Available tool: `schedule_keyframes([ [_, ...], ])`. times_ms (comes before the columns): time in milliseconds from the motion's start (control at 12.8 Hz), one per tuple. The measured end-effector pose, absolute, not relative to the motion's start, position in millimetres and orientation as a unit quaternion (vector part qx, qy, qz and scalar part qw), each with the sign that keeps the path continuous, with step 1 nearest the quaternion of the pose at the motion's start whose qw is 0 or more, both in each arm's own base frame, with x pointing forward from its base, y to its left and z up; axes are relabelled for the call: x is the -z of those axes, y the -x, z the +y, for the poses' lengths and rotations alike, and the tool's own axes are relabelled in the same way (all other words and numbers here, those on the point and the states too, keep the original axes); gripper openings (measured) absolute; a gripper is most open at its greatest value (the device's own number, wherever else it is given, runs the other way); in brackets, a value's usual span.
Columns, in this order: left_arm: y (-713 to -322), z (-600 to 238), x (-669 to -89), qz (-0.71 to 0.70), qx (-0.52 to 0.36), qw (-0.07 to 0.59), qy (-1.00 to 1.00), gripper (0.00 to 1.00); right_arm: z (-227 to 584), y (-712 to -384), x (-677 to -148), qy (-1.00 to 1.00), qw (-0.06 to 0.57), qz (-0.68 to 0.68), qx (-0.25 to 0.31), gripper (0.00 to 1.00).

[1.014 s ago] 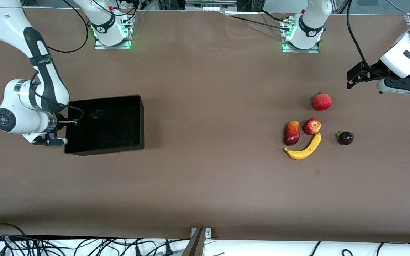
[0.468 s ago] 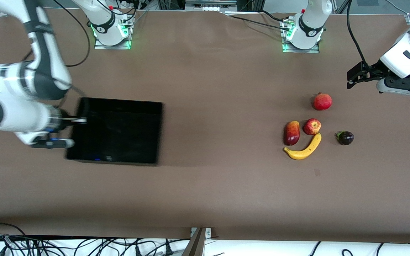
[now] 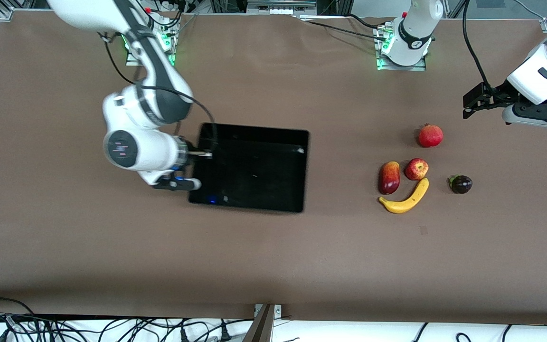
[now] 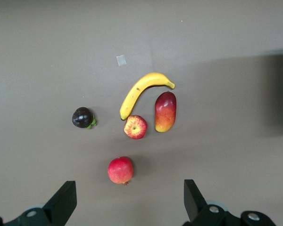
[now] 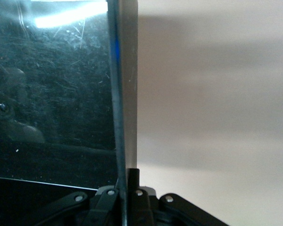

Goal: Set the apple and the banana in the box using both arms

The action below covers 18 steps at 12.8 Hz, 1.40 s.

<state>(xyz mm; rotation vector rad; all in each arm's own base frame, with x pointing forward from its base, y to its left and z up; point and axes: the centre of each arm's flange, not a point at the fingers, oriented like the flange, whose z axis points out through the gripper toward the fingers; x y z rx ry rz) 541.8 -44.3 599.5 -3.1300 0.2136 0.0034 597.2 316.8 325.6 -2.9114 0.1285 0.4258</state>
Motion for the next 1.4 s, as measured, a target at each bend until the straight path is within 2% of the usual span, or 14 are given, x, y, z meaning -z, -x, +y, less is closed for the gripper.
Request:
schedule_keyframes([
  [234, -542, -45, -599, 0.068, -0.001, 0.002, 0.998, 1.00, 399, -572, -282, 0.988, 0.102, 0.042, -0.113, 0.04],
  [468, -541, -48, -599, 0.072, -0.001, 0.002, 0.997, 1.00, 447, -539, -246, 0.991, 0.081, -0.001, -0.110, 0.04],
  [780, -539, -51, -598, 0.074, -0.010, 0.003, 0.997, 1.00, 470, -531, -230, 0.993, 0.091, -0.015, -0.075, 0.04],
  [858, -539, -51, -598, 0.074, -0.012, 0.003, 0.997, 1.00, 473, -531, -232, 0.993, 0.094, -0.018, -0.071, 0.08],
  [936, -539, -51, -597, 0.074, -0.013, 0.003, 0.997, 1.00, 475, -535, -239, 0.993, 0.098, -0.018, -0.064, 0.16],
  [1170, -537, -50, -596, 0.073, -0.019, 0.003, 0.997, 1.00, 455, -556, -279, 0.994, 0.096, -0.010, -0.057, 0.50],
  [1404, -534, -50, -594, 0.066, -0.033, 0.003, 0.997, 1.00, 389, -589, -364, 0.996, 0.075, 0.023, -0.050, 0.85],
])
